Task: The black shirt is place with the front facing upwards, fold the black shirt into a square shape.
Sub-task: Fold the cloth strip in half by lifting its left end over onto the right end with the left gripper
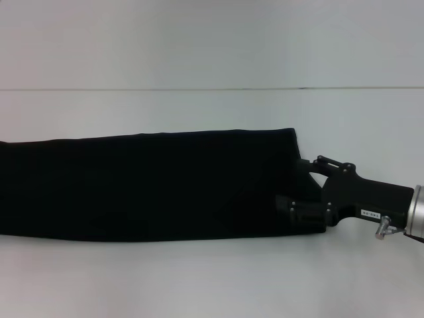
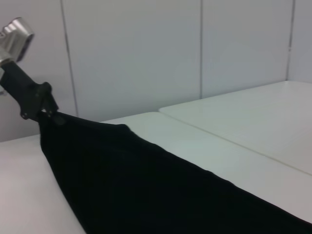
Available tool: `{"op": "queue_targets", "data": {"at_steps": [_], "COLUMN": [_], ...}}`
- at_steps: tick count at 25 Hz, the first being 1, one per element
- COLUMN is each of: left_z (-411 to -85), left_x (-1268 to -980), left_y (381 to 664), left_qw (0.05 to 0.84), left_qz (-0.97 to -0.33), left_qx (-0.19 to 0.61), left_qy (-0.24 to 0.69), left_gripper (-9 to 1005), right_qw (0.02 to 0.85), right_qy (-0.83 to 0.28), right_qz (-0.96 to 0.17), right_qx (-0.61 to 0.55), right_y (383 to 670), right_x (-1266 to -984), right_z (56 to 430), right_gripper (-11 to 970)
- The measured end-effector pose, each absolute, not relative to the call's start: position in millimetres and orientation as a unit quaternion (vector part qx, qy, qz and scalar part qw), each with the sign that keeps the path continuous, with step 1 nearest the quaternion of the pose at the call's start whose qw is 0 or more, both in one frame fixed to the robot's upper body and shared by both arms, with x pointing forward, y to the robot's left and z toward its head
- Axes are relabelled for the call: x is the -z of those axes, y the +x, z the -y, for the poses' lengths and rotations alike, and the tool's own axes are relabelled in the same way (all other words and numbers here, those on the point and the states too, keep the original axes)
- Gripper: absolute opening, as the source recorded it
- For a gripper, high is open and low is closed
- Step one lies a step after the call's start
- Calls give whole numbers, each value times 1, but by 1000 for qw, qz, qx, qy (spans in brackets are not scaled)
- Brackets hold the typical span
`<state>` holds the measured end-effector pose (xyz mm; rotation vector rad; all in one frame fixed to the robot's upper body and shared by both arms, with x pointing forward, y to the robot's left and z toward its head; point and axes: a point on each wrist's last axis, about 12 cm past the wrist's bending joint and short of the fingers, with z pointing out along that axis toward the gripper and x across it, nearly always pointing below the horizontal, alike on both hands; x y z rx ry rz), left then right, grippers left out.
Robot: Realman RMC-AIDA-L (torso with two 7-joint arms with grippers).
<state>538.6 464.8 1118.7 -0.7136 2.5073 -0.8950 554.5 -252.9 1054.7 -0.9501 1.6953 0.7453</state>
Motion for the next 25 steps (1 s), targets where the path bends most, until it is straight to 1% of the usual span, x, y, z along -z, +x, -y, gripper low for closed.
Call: {"op": "queue_targets", "data": {"at_steps": [6, 9, 11, 12, 15, 16, 17, 18, 19, 22, 24, 25], "left_z": [-450, -435, -414, -414, -376, -345, -345, -332, -312, -261, -223, -209], "left_x": [-1132, -1150, -1171, -1171, -1191, -1199, -1199, -1202, -1204, -1204, -1193, -1187], "left_y": [553, 568, 586, 586, 608, 621, 621, 626, 632, 642, 643, 642], "left_qw": [182, 181, 179, 179, 173, 166, 166, 164, 161, 155, 145, 141], "left_qz": [-893, -890, -888, -888, -885, -880, -880, -877, -871, -856, -847, -844], "left_qx": [346, 370, 393, 393, 420, 440, 440, 449, 463, 493, 511, 517], "left_qy": [-223, -196, -158, -158, -104, -69, -69, -55, -37, 2, 23, 28], "left_gripper": [20, 19, 19, 19, 20, 20, 20, 20, 20, 19, 19, 19], "right_qw": [512, 515, 518, 519, 523, 524, 525, 526, 526, 529, 530, 531], "right_qy": [-372, -356, -342, -337, -315, -309, -303, -297, -294, -284, -281, -280], "right_qz": [-712, -720, -725, -727, -737, -739, -742, -744, -745, -748, -748, -748], "right_qx": [-305, -301, -297, -296, -290, -289, -287, -286, -285, -283, -284, -284], "right_y": [550, 544, 540, 538, 531, 529, 526, 524, 523, 519, 518, 517], "right_x": [-1051, -1047, -1045, -1044, -1039, -1038, -1037, -1035, -1035, -1033, -1033, -1033], "right_z": [262, 270, 276, 278, 288, 291, 294, 296, 297, 302, 303, 304], "right_gripper": [931, 931, 932, 932, 932, 932, 931, 931, 931, 930, 929, 929]}}
